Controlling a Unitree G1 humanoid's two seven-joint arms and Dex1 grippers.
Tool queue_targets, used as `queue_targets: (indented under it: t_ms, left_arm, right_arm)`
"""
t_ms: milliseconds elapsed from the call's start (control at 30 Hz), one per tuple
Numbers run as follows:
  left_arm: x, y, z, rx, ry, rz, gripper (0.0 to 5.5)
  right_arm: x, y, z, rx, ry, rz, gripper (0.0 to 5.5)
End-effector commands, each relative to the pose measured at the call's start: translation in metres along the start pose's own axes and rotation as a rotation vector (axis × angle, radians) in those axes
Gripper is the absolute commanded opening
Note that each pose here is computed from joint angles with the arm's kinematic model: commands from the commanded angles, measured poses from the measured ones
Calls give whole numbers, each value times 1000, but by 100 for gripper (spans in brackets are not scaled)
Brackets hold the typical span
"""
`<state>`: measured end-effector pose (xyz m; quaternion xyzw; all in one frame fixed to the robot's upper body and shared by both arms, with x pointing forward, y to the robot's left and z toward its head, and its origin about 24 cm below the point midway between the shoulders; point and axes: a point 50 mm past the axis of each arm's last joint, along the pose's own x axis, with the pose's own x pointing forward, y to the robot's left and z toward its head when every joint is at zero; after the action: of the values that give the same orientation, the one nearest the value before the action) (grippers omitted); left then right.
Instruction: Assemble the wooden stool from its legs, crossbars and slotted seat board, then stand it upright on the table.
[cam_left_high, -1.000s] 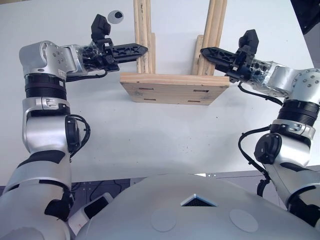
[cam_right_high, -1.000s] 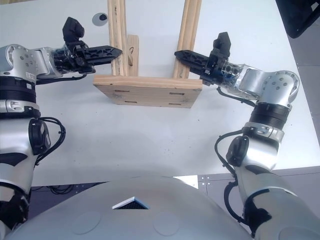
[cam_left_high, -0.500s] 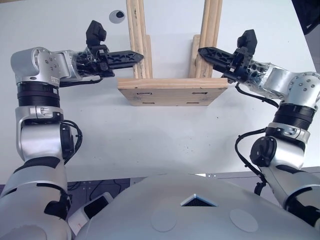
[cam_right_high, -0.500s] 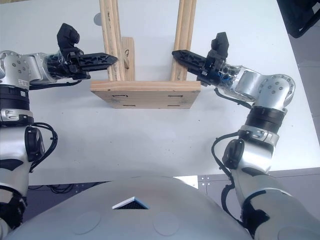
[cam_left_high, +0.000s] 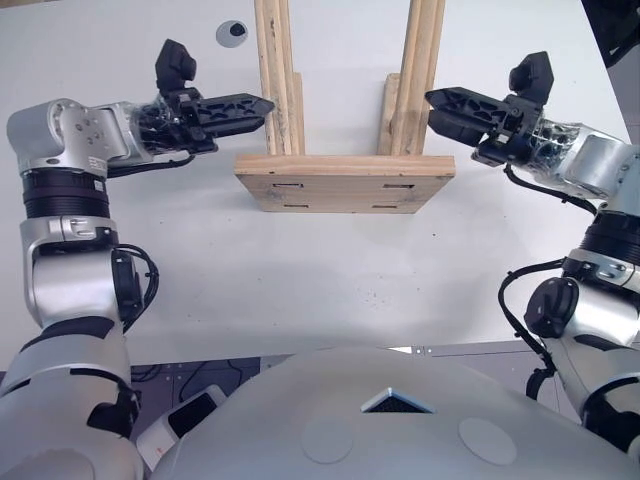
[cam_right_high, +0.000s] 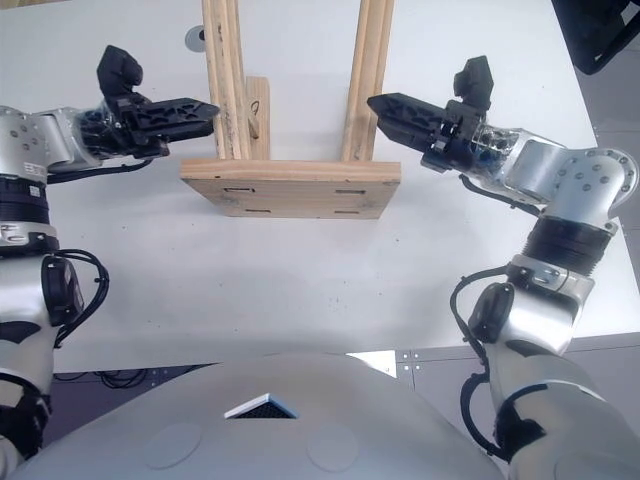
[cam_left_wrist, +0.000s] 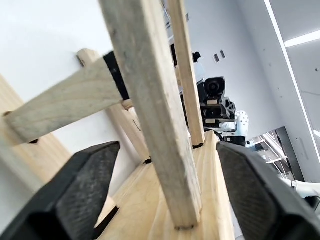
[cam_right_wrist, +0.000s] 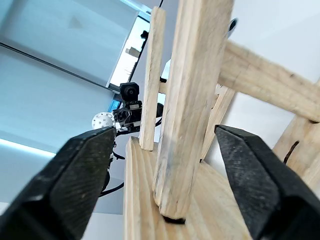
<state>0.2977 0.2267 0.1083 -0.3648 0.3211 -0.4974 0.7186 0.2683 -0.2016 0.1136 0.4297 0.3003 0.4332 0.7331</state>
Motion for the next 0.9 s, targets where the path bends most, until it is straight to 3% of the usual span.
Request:
queue_targets:
  t_ms: [33, 133, 233, 367, 533, 767, 900]
  left_arm:
    - [-27, -2, 2, 14, -55, 35, 409]
    - [-53, 5, -7, 60, -53, 126, 458]
    - [-71, 19, -30, 350, 101, 309, 499]
    - [-61, 17, -63, 812, 344, 230, 499]
    - [-35, 18, -67, 1014, 296, 168, 499]
    - [-12, 20, -66, 1039, 266, 113, 504]
    - [-5, 23, -63, 1041, 269, 102, 441]
  right_arm:
    - [-29, 5, 0, -32, -24, -26, 425]
    - [-59, 6, -5, -119, -79, -66, 478]
    - [-76, 12, -42, -440, 138, -96, 496]
    - [-56, -7, -70, -834, 330, -178, 496]
    - [-33, -17, -67, -1084, 334, -162, 496]
    - [-11, -31, -58, -1153, 341, -132, 375]
    - [-4, -36, -57, -1166, 361, -119, 309]
